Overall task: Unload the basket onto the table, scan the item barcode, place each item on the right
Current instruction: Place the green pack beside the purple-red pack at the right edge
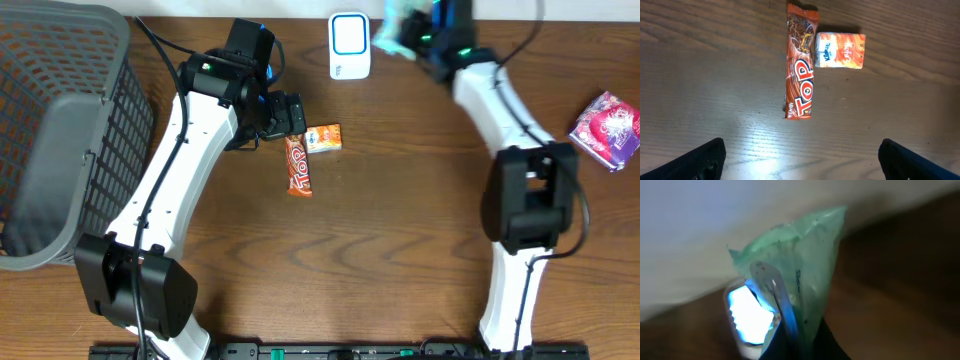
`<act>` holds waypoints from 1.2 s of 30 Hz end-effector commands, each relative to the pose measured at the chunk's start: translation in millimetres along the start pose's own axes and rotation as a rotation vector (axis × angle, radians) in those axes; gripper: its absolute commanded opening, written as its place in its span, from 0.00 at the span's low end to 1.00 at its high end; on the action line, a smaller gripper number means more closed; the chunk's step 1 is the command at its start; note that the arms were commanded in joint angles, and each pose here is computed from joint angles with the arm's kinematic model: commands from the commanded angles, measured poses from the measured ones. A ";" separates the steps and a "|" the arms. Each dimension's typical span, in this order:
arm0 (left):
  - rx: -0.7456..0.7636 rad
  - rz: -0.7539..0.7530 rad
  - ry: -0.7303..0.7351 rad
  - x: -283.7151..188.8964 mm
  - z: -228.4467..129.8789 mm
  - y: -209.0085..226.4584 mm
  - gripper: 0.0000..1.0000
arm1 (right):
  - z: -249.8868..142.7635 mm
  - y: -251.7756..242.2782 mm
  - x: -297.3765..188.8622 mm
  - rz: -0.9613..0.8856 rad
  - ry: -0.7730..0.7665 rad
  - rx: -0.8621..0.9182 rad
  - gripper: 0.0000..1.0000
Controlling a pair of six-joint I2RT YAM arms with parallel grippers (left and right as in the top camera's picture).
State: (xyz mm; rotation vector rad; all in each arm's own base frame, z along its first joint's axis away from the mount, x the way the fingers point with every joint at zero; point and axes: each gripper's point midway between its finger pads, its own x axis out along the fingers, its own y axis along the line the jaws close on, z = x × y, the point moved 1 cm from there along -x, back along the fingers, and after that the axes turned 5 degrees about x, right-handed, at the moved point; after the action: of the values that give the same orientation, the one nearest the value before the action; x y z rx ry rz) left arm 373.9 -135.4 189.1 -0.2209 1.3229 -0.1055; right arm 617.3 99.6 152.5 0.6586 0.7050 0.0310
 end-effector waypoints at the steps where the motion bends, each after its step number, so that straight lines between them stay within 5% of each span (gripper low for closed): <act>1: 0.013 0.019 0.010 4.6 -1.2 4.1 0.98 | 81.3 -39.7 -58.8 -0.141 -0.143 -0.061 0.01; 7: 0.013 0.019 0.010 4.6 -1.2 4.1 0.98 | 98.4 -172.6 -106.1 -0.441 -0.039 -0.010 0.01; 14: 0.013 0.019 0.010 4.6 -1.2 4.1 0.98 | 90.2 -265.3 -134.9 -0.581 0.065 0.053 0.02; 15: 0.013 0.019 0.010 4.6 -1.2 4.1 0.98 | 89.4 -274.2 -137.5 -0.596 0.071 0.064 0.08; 16: 0.013 0.019 0.010 4.6 -1.2 4.1 0.98 | 88.1 -284.8 -140.7 -0.618 0.077 0.079 0.27; 18: 0.013 0.019 0.010 4.6 -1.2 4.1 0.98 | 86.2 -297.9 -147.1 -0.642 0.088 0.102 0.86; 19: 0.013 0.019 0.010 4.6 -1.2 4.1 0.98 | 85.6 -303.0 -150.6 -0.649 0.092 0.113 0.99; 26: 0.013 0.019 0.010 4.6 -1.2 4.1 0.98 | 73.3 -306.7 -156.5 -0.609 0.161 0.140 0.99; 36: 0.013 0.019 0.010 4.6 -1.2 4.1 0.98 | 19.6 -186.6 -119.1 -0.062 0.416 0.159 0.99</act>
State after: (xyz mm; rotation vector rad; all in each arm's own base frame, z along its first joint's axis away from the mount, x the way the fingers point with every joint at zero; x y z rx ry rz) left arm 373.9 -135.4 189.0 -0.2213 1.3229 -0.1053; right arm 491.7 -151.4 116.4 0.6988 1.1184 -0.2165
